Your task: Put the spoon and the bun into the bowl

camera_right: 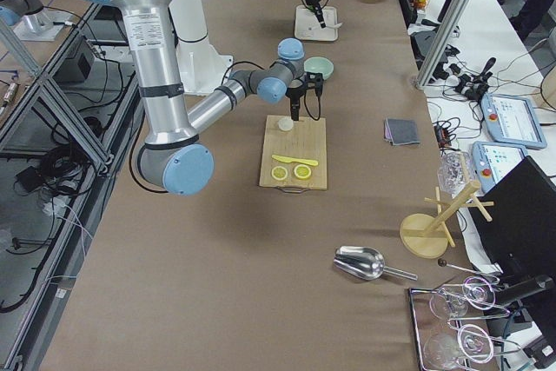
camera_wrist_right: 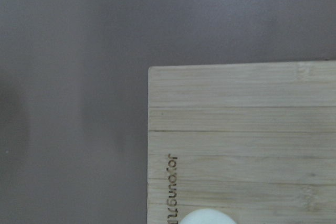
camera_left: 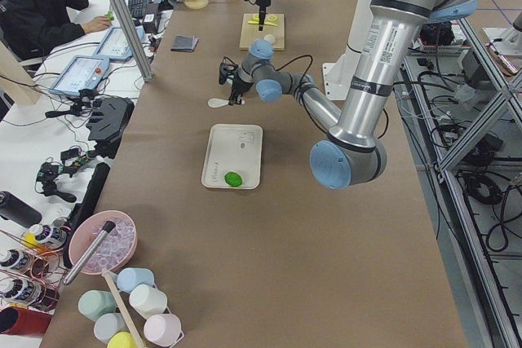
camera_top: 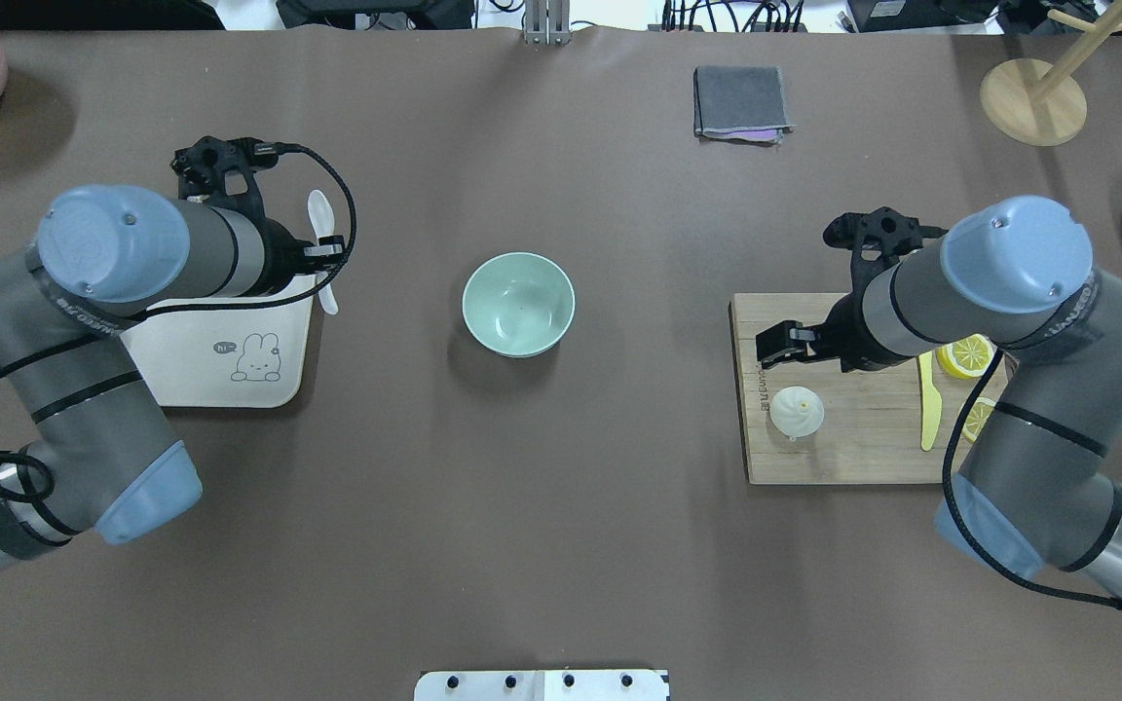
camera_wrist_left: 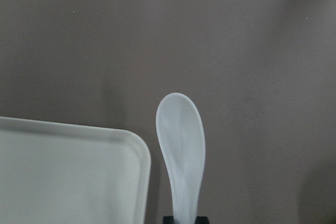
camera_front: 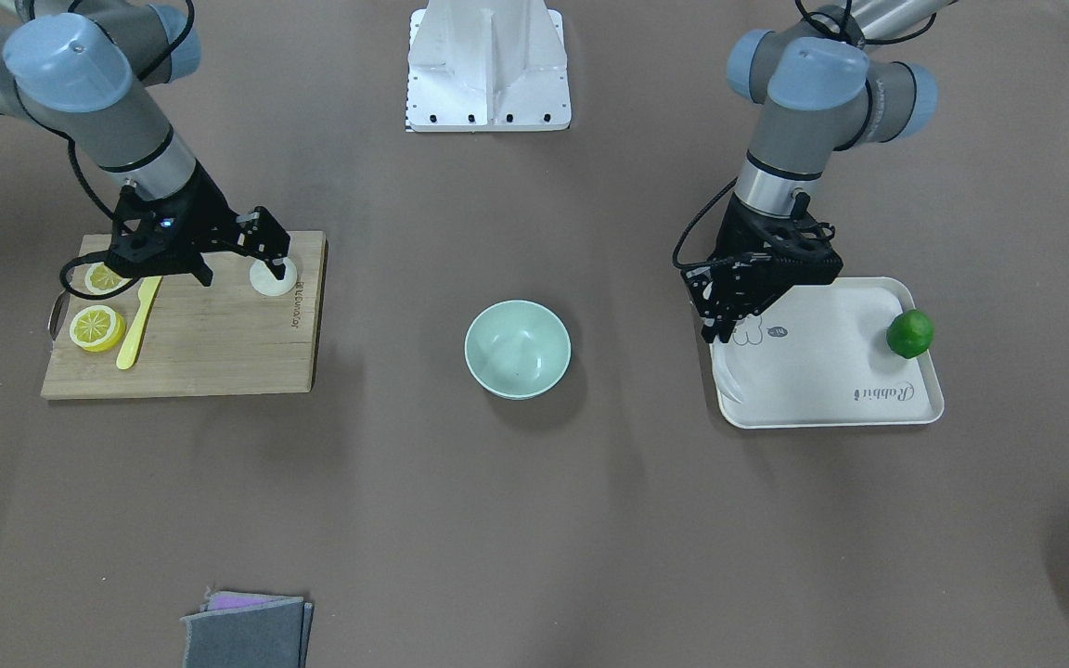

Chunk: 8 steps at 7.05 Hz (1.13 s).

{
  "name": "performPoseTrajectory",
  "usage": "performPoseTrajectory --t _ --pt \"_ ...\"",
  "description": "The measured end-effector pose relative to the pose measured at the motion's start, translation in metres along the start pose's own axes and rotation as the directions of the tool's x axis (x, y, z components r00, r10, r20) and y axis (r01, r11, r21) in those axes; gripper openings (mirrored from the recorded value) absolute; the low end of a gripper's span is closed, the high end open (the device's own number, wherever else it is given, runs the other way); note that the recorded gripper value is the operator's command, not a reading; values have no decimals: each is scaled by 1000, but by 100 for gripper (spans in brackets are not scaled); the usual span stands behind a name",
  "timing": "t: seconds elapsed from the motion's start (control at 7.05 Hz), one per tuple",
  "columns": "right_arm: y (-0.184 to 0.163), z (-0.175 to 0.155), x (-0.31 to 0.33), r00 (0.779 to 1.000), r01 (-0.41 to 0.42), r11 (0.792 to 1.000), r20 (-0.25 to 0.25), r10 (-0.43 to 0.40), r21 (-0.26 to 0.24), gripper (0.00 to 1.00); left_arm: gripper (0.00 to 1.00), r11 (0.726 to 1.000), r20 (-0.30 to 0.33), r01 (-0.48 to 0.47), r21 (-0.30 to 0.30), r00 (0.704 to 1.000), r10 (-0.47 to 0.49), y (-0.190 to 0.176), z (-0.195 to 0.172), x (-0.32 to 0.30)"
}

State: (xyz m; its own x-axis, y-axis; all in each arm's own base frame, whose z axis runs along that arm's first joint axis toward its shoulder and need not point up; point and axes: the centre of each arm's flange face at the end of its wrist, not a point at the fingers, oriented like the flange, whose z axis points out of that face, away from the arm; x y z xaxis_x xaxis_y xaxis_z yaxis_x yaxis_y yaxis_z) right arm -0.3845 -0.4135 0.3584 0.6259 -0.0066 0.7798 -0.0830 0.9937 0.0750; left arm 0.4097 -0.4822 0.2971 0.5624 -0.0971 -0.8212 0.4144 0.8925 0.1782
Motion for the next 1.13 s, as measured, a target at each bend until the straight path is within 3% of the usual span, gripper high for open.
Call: performPoseTrajectory --t 0.28,0.43,0.57,0.71,1.13 --pt "23 25 -4 999 20 1000 -37 -21 -24 97 0 1000 4 21 -3 1000 -21 -3 -5 20" --pt "29 35 2 998 18 999 -60 -20 -37 82 0 1000 2 22 -4 1000 -22 -2 -5 24" --pt "31 46 9 996 12 999 -82 -16 -48 22 0 1000 -3 22 -7 1000 -22 -1 -5 29" --pt "31 52 14 995 2 999 -97 -8 -54 0 0 1000 -11 23 -10 1000 -23 2 -6 35" --pt "21 44 13 996 -18 999 -83 14 -44 0 0 999 -29 39 -28 999 -40 18 -4 53"
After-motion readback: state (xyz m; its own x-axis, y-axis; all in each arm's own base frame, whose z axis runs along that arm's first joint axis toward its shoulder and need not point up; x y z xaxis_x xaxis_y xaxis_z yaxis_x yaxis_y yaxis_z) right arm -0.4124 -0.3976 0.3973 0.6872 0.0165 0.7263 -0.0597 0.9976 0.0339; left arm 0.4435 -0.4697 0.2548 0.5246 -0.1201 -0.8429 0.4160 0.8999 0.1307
